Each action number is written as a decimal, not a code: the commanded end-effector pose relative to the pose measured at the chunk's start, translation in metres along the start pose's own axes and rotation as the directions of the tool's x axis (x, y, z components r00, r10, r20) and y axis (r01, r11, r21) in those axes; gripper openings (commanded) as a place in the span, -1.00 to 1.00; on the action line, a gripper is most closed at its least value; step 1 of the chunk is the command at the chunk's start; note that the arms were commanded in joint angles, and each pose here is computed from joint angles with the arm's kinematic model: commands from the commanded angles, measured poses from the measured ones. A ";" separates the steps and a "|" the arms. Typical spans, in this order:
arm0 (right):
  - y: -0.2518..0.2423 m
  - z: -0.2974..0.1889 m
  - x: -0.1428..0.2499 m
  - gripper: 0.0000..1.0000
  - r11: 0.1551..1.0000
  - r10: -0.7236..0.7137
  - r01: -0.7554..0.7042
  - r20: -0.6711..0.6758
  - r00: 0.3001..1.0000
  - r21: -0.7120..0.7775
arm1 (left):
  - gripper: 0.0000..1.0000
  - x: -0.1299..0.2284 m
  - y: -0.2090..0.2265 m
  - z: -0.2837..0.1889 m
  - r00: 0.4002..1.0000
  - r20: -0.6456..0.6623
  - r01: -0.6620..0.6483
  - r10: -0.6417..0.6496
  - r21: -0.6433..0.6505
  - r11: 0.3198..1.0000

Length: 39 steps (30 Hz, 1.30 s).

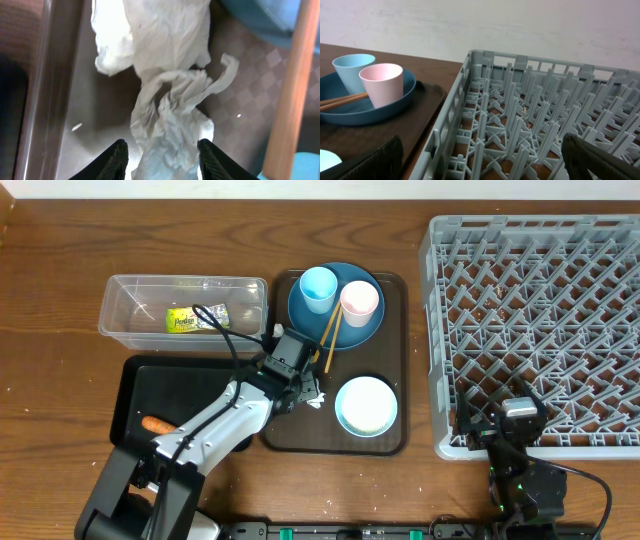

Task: Sort waste into correct bins and load items into the dishwasher rack
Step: 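Reach the left gripper to the crumpled white tissue and grasp it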

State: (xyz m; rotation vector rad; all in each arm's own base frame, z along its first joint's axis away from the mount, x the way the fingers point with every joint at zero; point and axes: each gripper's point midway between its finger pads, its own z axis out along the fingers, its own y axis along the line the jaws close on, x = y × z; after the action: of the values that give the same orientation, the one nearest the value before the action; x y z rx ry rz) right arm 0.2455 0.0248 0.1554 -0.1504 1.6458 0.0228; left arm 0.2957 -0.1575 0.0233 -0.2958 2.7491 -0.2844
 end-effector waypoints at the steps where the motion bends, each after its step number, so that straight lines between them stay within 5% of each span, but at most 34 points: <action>1: -0.002 0.000 0.002 0.98 1.000 -0.002 0.002 -0.006 1.000 0.009 | -0.04 0.005 0.009 0.006 1.000 0.006 -0.016 0.016 -0.033 0.999; 18: -0.002 0.000 0.002 0.98 1.000 -0.002 0.002 -0.006 1.000 0.009 | -0.07 0.010 0.013 0.013 0.998 -0.012 -0.062 0.061 -0.046 0.997; 33: -0.002 0.000 0.002 0.99 1.000 -0.002 0.002 -0.006 1.000 0.009 | -0.36 0.020 0.020 0.036 0.997 -0.054 -0.067 0.063 -0.078 0.995; 39: -0.002 0.000 0.002 0.98 1.000 -0.002 0.002 -0.006 1.000 0.009 | -0.63 0.021 0.021 0.036 0.996 -0.062 -0.068 0.063 -0.080 0.995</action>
State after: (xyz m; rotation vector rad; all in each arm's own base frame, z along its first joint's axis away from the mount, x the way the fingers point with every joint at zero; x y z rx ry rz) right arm 0.2456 0.0247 0.1554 -0.1501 1.6458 0.0225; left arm 0.3033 -0.1535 0.0003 -0.2356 2.7438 -0.2103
